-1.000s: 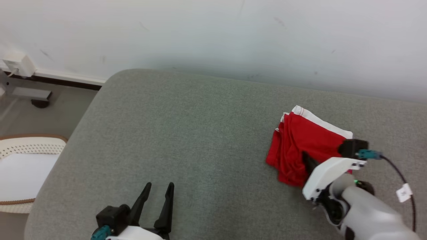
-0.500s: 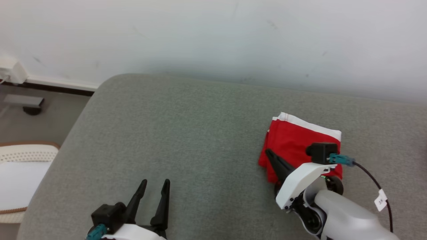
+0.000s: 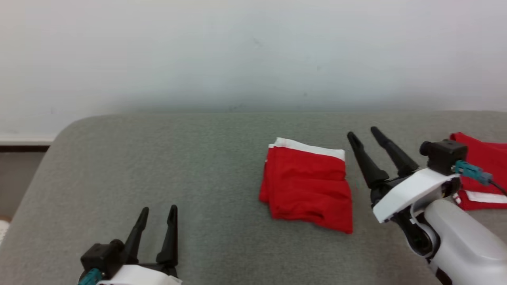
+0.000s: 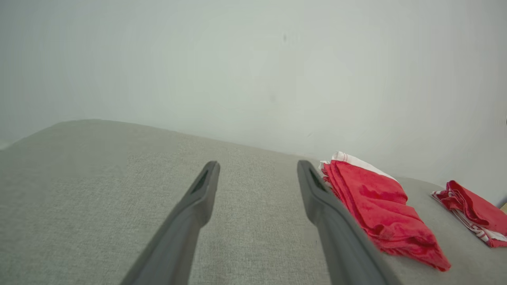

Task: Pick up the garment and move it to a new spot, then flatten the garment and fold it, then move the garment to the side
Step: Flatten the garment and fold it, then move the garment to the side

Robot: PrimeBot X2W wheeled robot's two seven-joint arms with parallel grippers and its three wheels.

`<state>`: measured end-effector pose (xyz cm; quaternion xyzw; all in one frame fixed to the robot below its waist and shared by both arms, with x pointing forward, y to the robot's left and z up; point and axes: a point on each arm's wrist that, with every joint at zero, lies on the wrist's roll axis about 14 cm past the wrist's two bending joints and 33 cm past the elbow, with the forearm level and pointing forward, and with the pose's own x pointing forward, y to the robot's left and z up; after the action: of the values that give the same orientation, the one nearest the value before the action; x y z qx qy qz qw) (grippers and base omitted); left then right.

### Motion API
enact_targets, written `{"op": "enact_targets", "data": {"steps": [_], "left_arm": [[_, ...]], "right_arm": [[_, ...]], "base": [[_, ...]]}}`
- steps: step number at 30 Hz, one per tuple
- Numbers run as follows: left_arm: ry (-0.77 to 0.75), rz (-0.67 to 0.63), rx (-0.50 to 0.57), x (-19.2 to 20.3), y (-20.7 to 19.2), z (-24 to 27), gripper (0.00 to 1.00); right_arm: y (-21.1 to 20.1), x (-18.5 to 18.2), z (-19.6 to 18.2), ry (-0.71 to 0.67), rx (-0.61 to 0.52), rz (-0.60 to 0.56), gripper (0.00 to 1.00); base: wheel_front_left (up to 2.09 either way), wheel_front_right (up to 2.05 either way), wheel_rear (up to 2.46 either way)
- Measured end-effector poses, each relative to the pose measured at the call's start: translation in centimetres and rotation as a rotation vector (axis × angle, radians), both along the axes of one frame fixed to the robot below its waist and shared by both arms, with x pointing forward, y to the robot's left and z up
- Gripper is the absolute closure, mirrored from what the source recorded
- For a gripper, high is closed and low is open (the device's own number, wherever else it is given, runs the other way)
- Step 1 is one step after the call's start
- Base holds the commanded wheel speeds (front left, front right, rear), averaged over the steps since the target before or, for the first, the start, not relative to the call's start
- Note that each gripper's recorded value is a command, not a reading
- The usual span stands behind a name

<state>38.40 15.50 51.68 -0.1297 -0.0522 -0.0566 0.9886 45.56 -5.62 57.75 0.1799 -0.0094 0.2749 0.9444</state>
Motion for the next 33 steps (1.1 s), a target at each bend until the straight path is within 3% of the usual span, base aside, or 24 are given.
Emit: {"op": "enact_targets", "data": {"steps": [14,16,21,33], "left_arm": [[-0.072,-0.052,0.032,1.7,-2.0,2.3,0.0],[-0.075,-0.05,0.034,1.7,-2.0,2.3,0.0],[-0.043,-0.042,0.049,1.3,-1.6,1.2,0.0],[-0.012,-0.032,0.067,1.0,-1.3,0.1,0.0]], "right_arm": [[-11.1,-5.3,0.4,-0.163,-0.036,-0.35,0.0],[-12.2,-6.1,-0.2,-0.178,-0.106,-0.391,0.0],[-12.8,-7.6,-1.8,-0.143,-0.073,-0.459,0.0],[-11.9,-8.0,-3.1,-0.105,-0.043,-0.466,0.0]], "base": [[0.0,0.0,0.0],[0.0,0.0,0.0],[0.0,0.0,0.0],[0.0,0.0,0.0]]}}
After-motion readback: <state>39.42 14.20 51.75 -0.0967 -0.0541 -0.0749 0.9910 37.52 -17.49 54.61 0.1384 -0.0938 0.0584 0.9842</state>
